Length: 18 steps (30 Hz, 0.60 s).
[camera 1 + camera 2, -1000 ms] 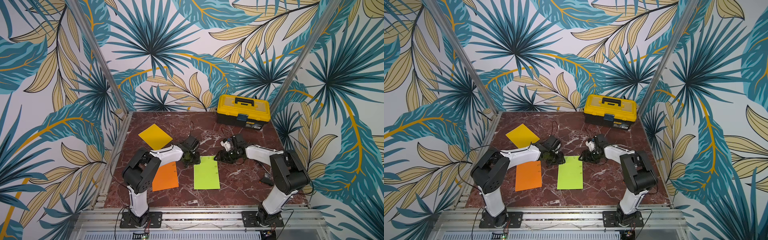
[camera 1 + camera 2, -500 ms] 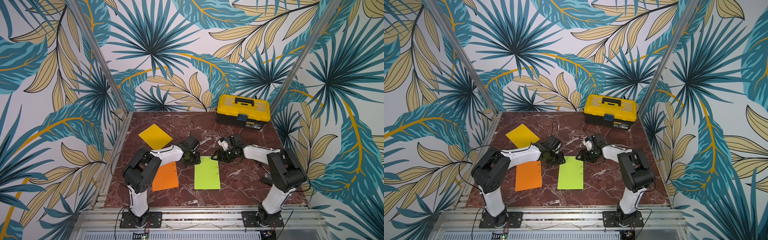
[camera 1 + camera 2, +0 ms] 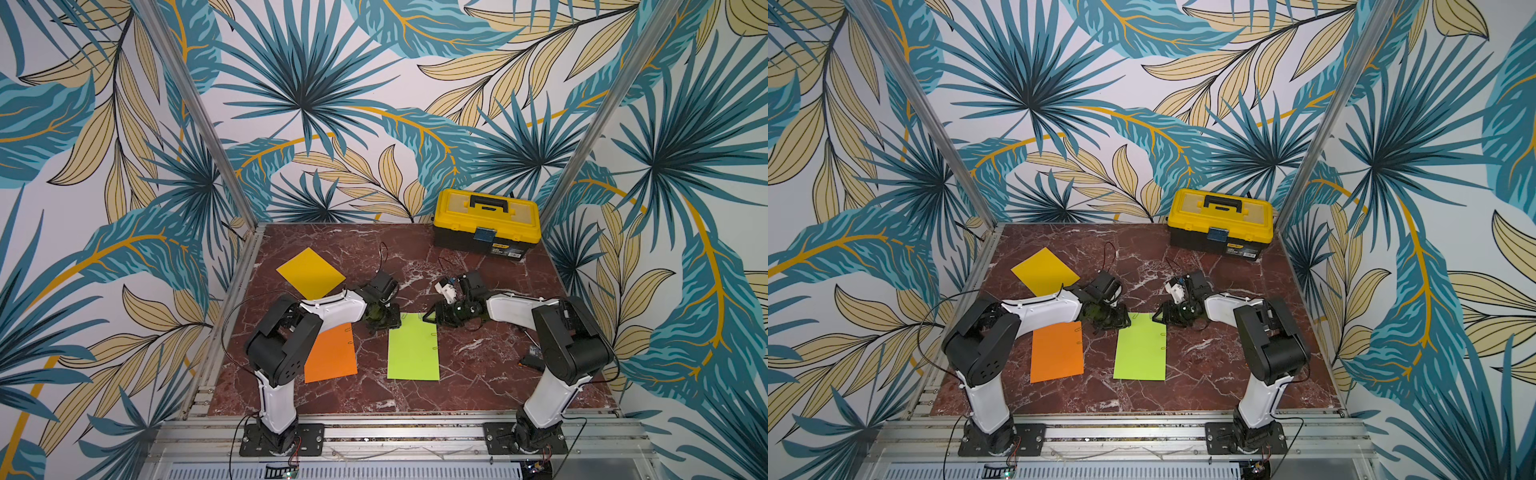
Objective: Unclip the paperclips from the documents
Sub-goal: Pick up the document from the center of the board.
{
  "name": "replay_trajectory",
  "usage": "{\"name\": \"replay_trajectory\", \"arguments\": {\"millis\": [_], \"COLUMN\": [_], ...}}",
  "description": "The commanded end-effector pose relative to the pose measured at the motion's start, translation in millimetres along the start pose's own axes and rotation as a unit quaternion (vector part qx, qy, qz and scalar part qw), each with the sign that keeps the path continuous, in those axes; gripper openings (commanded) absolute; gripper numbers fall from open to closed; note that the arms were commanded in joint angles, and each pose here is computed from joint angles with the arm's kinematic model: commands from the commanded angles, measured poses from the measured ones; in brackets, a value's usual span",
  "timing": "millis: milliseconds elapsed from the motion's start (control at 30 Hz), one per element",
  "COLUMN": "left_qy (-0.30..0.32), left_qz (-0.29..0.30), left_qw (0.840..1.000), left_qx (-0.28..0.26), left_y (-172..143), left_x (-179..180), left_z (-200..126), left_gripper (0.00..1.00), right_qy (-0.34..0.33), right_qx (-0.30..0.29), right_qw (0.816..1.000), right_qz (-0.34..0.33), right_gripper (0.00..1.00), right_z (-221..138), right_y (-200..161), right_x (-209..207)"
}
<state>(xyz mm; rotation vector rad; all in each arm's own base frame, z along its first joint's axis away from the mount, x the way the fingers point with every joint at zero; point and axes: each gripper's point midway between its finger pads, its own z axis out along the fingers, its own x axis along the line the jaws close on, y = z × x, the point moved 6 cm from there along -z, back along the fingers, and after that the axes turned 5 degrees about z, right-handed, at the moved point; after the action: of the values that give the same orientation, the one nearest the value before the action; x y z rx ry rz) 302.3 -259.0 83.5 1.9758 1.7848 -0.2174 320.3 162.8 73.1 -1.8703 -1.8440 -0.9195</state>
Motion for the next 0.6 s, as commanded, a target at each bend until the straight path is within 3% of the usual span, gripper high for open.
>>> {"name": "replay_trajectory", "arguments": {"millis": [0,567], "left_qy": [0.03,0.021], "left_qz": [-0.013,-0.011], "left_qw": [0.999,0.999], "left_qx": [0.043,0.036], "left_y": [-20,-17], "left_x": [19,15], "left_z": [18,16], "left_gripper": [0.42,0.42], "right_qy": [-0.019,-0.017], "right_qx": [0.024,0.008], "right_qw": [0.999,1.0], "right_qz": [0.017,0.002], "right_gripper": [0.37,0.0], "right_z": [7,4], "right_y": [-13,-1], "right_x": [-11,-4]}}
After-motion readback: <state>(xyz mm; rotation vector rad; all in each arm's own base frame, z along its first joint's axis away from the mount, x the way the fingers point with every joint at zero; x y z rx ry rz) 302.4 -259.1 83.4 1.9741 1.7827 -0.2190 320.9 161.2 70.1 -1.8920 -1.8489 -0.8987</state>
